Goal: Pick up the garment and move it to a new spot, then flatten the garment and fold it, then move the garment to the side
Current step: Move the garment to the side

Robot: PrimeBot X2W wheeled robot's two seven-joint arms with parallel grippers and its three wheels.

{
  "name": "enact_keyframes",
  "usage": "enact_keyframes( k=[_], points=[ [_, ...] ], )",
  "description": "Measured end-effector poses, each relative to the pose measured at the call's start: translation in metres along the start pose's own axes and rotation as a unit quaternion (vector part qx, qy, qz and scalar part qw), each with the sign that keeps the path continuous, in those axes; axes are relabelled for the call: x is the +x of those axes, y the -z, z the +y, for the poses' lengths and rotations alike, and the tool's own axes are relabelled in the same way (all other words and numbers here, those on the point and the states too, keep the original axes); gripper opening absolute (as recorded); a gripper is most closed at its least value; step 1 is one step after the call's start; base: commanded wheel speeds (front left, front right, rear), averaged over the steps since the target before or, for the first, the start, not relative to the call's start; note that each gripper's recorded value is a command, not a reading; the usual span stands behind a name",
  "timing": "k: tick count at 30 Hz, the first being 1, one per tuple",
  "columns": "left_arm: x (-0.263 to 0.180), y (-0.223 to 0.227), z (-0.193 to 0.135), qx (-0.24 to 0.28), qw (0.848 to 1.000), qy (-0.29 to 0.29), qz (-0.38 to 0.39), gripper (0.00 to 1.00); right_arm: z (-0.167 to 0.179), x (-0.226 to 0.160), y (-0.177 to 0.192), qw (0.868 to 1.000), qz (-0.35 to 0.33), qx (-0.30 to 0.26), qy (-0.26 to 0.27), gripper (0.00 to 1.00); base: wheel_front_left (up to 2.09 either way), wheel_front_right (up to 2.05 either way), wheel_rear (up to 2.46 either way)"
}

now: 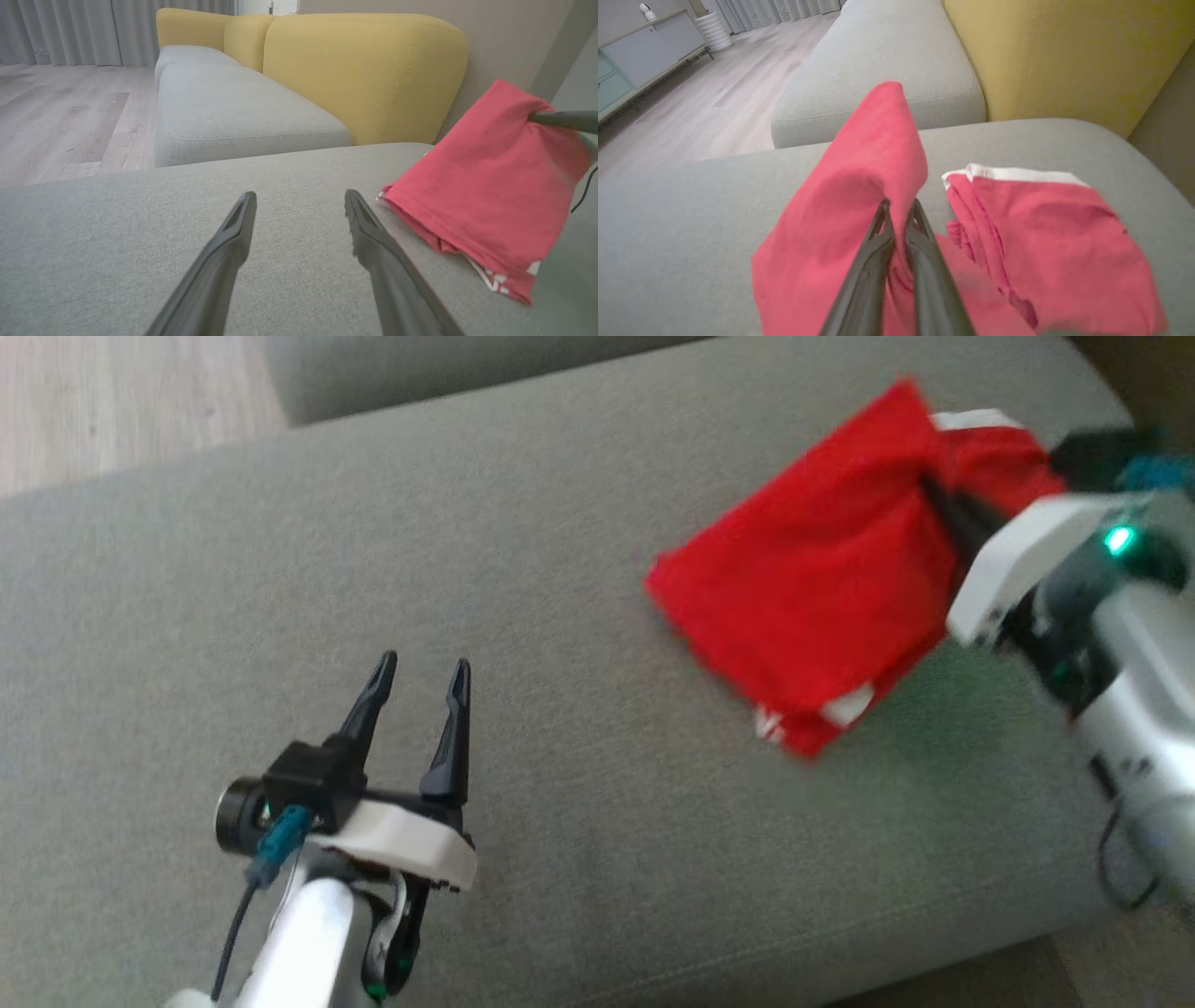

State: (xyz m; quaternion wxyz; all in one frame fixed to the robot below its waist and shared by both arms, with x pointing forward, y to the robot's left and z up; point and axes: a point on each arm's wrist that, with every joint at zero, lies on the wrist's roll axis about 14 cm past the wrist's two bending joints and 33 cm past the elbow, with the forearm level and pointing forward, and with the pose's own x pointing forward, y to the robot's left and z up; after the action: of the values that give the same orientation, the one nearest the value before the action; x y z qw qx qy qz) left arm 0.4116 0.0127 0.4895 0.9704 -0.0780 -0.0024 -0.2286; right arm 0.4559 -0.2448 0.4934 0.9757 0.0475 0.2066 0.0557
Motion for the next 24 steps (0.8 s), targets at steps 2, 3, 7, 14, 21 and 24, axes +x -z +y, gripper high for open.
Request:
enact_keyframes(
  k=[2, 3, 7, 14, 21, 24],
  points=[
    [0.004, 0.003, 0.005, -0.001, 1.000, -0.005, 0.003, 1.00, -0.006, 0.011, -0.015, 1.000, -0.005, -0.014, 0.004, 0.00, 0.00, 0.00, 0.00],
    [0.005, 0.005, 0.008, 0.000, 1.000, -0.007, 0.004, 1.00, -0.011, 0.015, -0.019, 1.000, -0.004, -0.018, 0.008, 0.00, 0.00, 0.00, 0.00],
    [0.011, 0.015, 0.018, 0.000, 1.000, -0.015, 0.014, 1.00, -0.043, 0.030, -0.022, 0.998, 0.016, -0.030, 0.043, 0.00, 0.00, 0.00, 0.00],
    [0.013, 0.036, 0.030, -0.001, 0.999, -0.027, 0.038, 1.00, -0.106, 0.032, -0.018, 0.991, 0.049, -0.040, 0.117, 0.00, 0.00, 0.00, 0.00],
    [0.030, 0.047, 0.035, -0.001, 0.999, -0.023, 0.043, 1.00, -0.161, 0.026, -0.012, 0.977, 0.069, -0.061, 0.191, 0.00, 0.00, 0.00, 0.00],
    [0.034, 0.049, 0.036, -0.002, 0.999, -0.023, 0.043, 1.00, -0.168, 0.027, -0.002, 0.973, 0.086, -0.072, 0.204, 0.05, 0.00, 0.00, 0.00]
  ],
)
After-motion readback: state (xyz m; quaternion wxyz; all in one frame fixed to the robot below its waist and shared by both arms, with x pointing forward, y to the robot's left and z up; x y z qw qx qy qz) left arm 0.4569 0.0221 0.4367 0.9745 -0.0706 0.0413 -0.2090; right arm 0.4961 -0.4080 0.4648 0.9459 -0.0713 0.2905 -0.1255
